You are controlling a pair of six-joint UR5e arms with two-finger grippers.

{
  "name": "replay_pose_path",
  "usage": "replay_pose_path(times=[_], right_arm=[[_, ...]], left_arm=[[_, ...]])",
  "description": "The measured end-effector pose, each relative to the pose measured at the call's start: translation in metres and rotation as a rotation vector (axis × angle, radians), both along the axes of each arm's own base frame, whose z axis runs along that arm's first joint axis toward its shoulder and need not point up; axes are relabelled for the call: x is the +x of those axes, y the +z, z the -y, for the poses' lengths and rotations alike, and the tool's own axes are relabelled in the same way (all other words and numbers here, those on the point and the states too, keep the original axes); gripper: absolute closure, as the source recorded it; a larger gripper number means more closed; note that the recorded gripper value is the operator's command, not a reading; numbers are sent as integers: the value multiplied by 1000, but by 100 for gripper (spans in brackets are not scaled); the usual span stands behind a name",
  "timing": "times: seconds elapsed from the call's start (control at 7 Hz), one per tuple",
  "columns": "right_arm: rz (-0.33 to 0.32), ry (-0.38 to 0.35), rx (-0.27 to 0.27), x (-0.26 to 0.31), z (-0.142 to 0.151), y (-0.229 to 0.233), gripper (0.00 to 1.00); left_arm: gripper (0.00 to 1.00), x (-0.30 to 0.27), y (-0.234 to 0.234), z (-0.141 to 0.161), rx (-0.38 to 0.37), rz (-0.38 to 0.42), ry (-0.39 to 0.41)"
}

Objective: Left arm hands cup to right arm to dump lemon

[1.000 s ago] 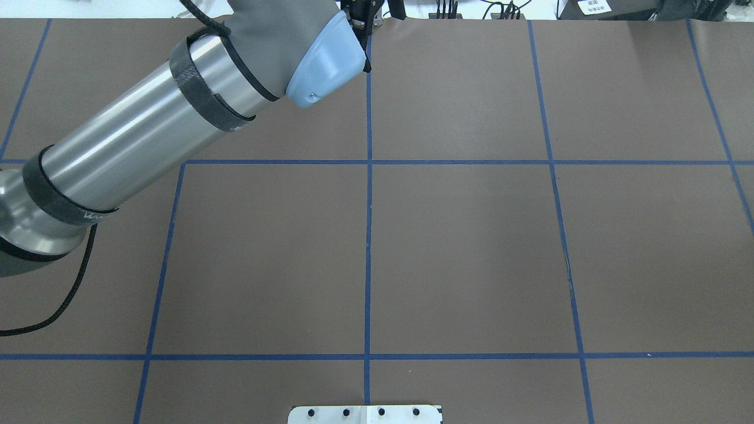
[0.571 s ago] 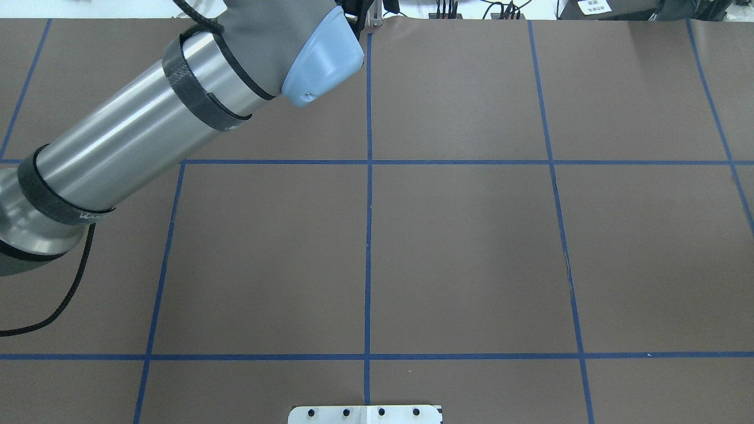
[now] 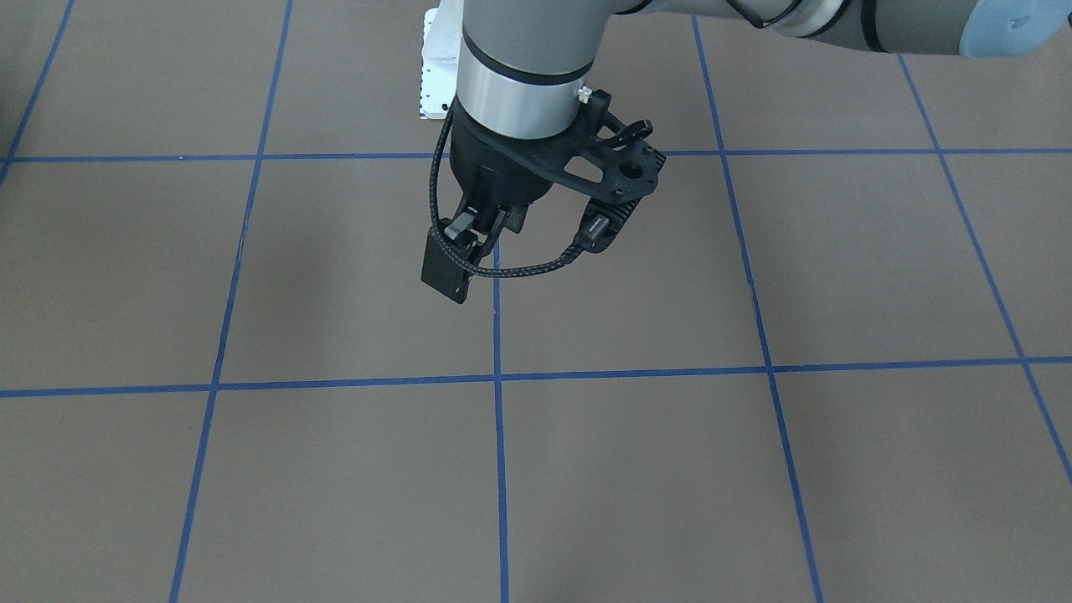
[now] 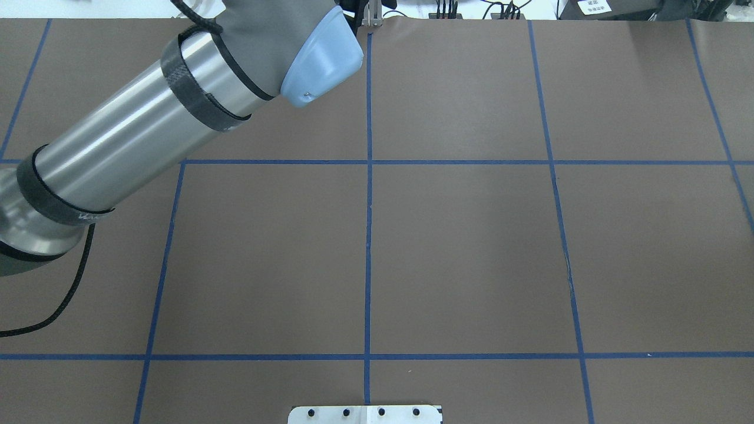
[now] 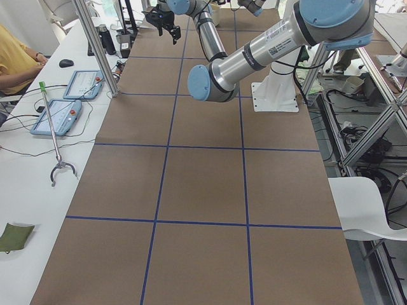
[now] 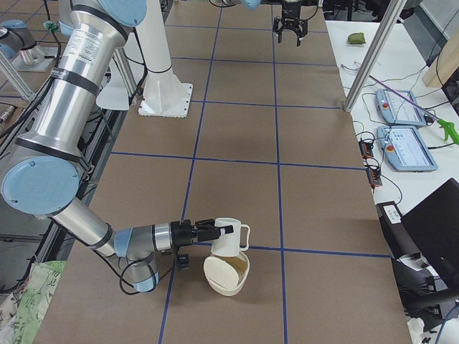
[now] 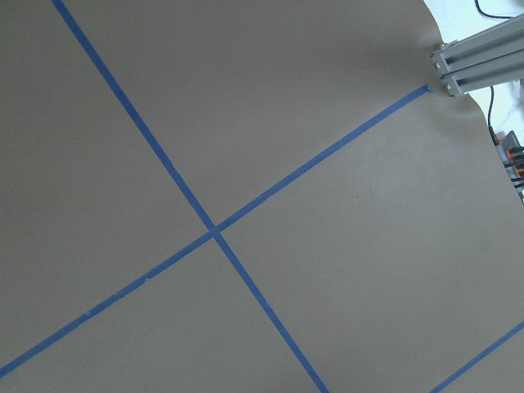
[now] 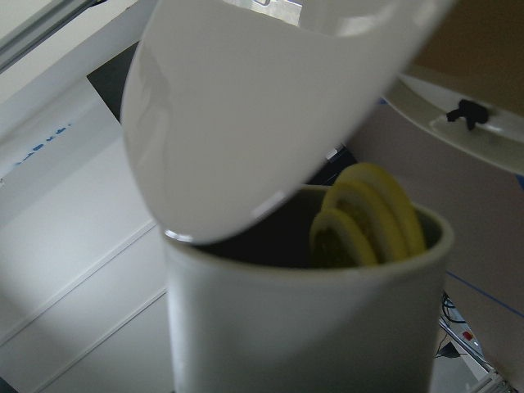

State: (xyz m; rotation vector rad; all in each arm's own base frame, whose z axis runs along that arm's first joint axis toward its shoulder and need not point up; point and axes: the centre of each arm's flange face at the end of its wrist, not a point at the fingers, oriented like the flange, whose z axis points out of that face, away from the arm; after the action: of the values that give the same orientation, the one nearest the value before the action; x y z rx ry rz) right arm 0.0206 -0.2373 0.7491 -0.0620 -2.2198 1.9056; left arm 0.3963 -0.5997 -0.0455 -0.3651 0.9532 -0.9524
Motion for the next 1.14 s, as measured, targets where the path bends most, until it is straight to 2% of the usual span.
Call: replay_pose_path(times=[0.43, 0.57, 0.71, 1.0, 1.14], right_arm=[[102, -1, -30, 5, -2, 5, 77], [123, -3, -36, 6, -2, 6, 77], [130, -5, -38, 5, -2, 6, 73], [100, -28, -45, 0, 1, 3, 69], [51, -47, -46, -9, 6, -3, 69]], left_arm=[[0, -2, -8, -1, 15, 11, -16], [0, -2, -13, -3, 19, 23, -19], [0, -1, -15, -4, 24, 33, -15], [0, 2, -12, -5, 26, 45, -10], [0, 6, -9, -5, 25, 50, -6]])
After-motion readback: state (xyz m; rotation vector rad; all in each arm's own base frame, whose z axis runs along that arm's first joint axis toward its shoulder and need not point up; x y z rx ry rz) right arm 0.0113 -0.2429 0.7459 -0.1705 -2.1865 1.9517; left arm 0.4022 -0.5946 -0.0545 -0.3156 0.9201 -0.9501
